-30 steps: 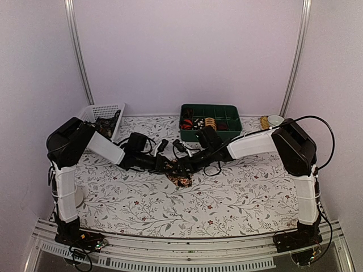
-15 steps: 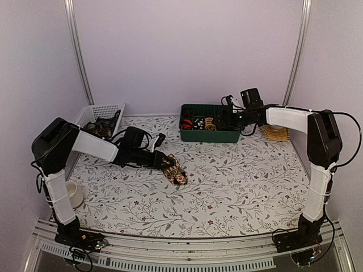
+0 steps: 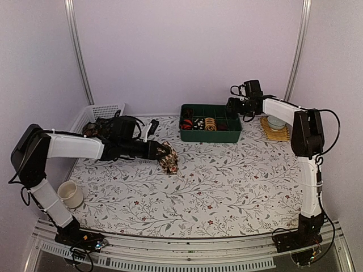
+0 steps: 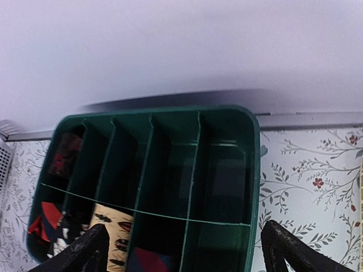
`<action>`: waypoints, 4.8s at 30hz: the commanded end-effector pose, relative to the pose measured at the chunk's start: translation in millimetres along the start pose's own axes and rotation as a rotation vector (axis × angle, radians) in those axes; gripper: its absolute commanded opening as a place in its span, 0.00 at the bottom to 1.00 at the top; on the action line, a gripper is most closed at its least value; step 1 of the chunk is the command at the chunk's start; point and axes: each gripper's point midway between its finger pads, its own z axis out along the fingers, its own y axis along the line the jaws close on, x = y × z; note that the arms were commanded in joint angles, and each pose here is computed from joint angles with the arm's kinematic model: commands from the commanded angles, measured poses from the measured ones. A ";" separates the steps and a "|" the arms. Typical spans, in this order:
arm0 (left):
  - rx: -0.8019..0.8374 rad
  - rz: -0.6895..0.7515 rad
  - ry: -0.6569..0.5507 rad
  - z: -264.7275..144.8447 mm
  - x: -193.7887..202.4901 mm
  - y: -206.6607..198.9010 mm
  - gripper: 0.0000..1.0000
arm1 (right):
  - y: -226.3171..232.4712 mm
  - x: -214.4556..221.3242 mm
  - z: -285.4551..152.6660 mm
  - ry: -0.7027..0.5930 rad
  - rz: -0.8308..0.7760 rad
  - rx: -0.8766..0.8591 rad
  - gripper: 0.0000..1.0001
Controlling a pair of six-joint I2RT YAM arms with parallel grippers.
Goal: Roll the ties
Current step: Pick up the tie from the center of the board, then move the storage box to the center of the board, then place the tie in the storage box.
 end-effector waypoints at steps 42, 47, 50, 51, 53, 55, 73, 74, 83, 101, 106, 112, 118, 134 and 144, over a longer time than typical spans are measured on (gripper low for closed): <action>-0.157 -0.125 -0.414 -112.4 -104.3 -53.4 0.00 | 166.9 264.3 -114.0 0.452 -0.072 -0.248 0.39; -0.127 -0.177 -0.451 -109.8 -107.2 -69.5 0.00 | 171.2 220.0 -145.8 0.339 0.021 -0.247 0.75; -0.088 -0.220 -0.485 -104.4 -108.4 -83.4 0.00 | 160.6 169.5 -171.3 0.225 0.062 -0.243 0.95; -0.074 -0.236 -0.495 -102.0 -108.5 -88.0 0.00 | 155.3 154.4 -180.4 0.192 0.084 -0.252 0.99; -0.033 -0.263 -0.527 -99.2 -111.7 -99.3 0.00 | 143.6 128.0 -198.9 0.134 0.130 -0.273 1.00; 0.004 -0.286 -0.539 -92.7 -110.7 -109.5 0.00 | 131.1 108.6 -215.5 0.083 0.157 -0.270 1.00; 0.111 -0.547 -0.499 28.5 -53.7 -134.1 0.00 | 72.6 118.2 -252.0 0.001 0.211 -0.223 1.00; 0.082 -0.545 -0.507 30.9 -50.6 -128.2 0.00 | 72.5 118.2 -253.4 -0.001 0.207 -0.224 1.00; -0.121 -0.522 -0.490 59.6 -27.6 -92.2 0.00 | 71.2 120.6 -256.9 -0.007 0.179 -0.230 1.00; -0.571 -0.301 -0.275 76.7 16.7 -69.9 0.00 | 76.4 115.2 -260.1 -0.014 0.157 -0.250 1.00; -0.660 -0.245 -0.238 87.2 27.9 -55.2 0.00 | 78.7 112.5 -261.9 -0.018 0.155 -0.261 1.00; -0.691 -0.134 -0.204 104.9 26.2 -68.6 0.00 | 80.1 110.6 -263.3 -0.020 0.150 -0.265 1.00; -0.784 0.033 -0.099 122.8 34.0 -78.1 0.00 | 81.8 108.2 -265.5 -0.024 0.145 -0.272 1.00; -0.786 0.095 -0.026 137.8 43.2 -88.2 0.27 | 82.3 110.4 -260.1 -0.015 0.135 -0.270 1.00; -0.709 0.091 -0.073 135.4 21.8 -108.8 0.58 | 82.3 114.3 -254.2 -0.002 0.130 -0.268 1.00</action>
